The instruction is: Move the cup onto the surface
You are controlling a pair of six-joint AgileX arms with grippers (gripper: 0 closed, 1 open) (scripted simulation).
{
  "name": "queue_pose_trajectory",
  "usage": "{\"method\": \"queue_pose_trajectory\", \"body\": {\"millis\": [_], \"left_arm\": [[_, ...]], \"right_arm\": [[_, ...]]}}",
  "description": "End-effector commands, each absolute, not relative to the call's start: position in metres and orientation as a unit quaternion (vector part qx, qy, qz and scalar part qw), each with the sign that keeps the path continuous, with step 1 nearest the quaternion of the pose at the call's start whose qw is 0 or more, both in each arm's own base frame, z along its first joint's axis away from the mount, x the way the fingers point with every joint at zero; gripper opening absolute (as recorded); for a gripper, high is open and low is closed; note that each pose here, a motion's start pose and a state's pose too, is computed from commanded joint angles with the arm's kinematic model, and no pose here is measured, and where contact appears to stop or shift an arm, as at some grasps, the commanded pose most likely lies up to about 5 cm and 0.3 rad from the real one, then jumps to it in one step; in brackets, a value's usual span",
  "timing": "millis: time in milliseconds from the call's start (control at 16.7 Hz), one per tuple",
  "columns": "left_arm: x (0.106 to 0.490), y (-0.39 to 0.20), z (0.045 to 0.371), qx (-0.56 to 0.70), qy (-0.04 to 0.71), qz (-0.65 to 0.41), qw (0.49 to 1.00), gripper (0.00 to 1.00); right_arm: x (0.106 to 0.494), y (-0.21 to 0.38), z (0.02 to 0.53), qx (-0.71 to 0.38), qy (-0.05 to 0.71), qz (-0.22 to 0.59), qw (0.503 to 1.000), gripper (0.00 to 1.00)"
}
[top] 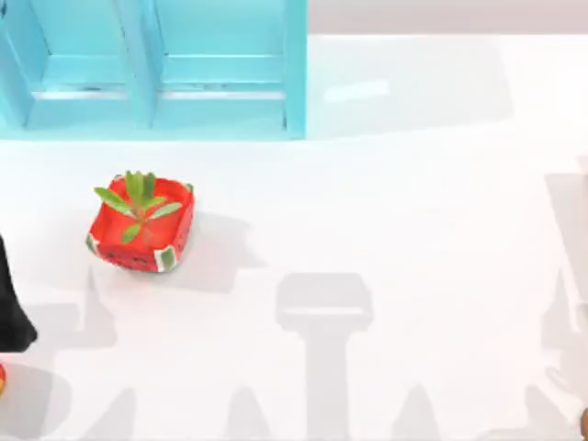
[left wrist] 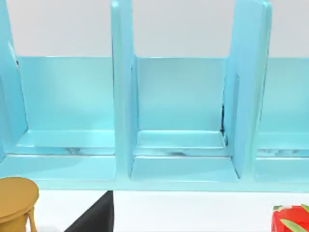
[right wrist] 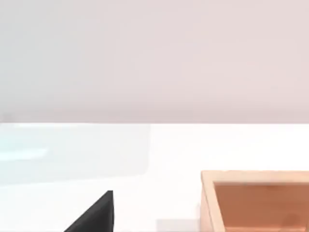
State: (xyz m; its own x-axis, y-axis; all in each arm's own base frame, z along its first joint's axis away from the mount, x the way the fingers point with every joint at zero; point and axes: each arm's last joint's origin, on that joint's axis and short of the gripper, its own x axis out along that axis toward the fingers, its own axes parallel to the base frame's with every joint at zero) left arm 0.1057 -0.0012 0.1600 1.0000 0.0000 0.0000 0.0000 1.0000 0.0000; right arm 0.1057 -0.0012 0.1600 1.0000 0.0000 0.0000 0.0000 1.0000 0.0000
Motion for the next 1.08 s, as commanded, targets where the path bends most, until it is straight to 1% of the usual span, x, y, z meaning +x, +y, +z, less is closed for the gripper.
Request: {"method": "queue_pose_trajectory", "body": {"millis": [120,240,420,600,780,960,1080], "left_arm": [[0.106,-0.001,0.16,0.0,0.0,0.0,1.0,1.0],[0.106,-0.001,0.16,0.0,0.0,0.0,1.0,1.0],[0.106,-0.001,0.16,0.0,0.0,0.0,1.0,1.0],[0.106,-0.001,0.16,0.0,0.0,0.0,1.0,1.0],[0.106,-0.001,0.16,0.0,0.0,0.0,1.0,1.0],[0.106,-0.001,0.16,0.0,0.0,0.0,1.0,1.0],[0.106,-0.001,0.16,0.0,0.0,0.0,1.0,1.0]], "right_arm": [[0.106,-0.001,0.16,0.0,0.0,0.0,1.0,1.0],[0.106,-0.003,0.165,-0.016,0.017,-0.009,1.0,1.0],[0.108,-0.01,0.184,-0.067,0.084,-0.037,0.994,1.0],[0.118,-0.023,0.21,-0.131,0.2,-0.06,0.969,1.0],[0.138,-0.043,0.234,-0.182,0.344,-0.058,0.919,1.0],[0.165,-0.073,0.249,-0.204,0.483,-0.021,0.851,1.0],[0.183,-0.097,0.252,-0.201,0.56,0.019,0.803,1.0]]}}
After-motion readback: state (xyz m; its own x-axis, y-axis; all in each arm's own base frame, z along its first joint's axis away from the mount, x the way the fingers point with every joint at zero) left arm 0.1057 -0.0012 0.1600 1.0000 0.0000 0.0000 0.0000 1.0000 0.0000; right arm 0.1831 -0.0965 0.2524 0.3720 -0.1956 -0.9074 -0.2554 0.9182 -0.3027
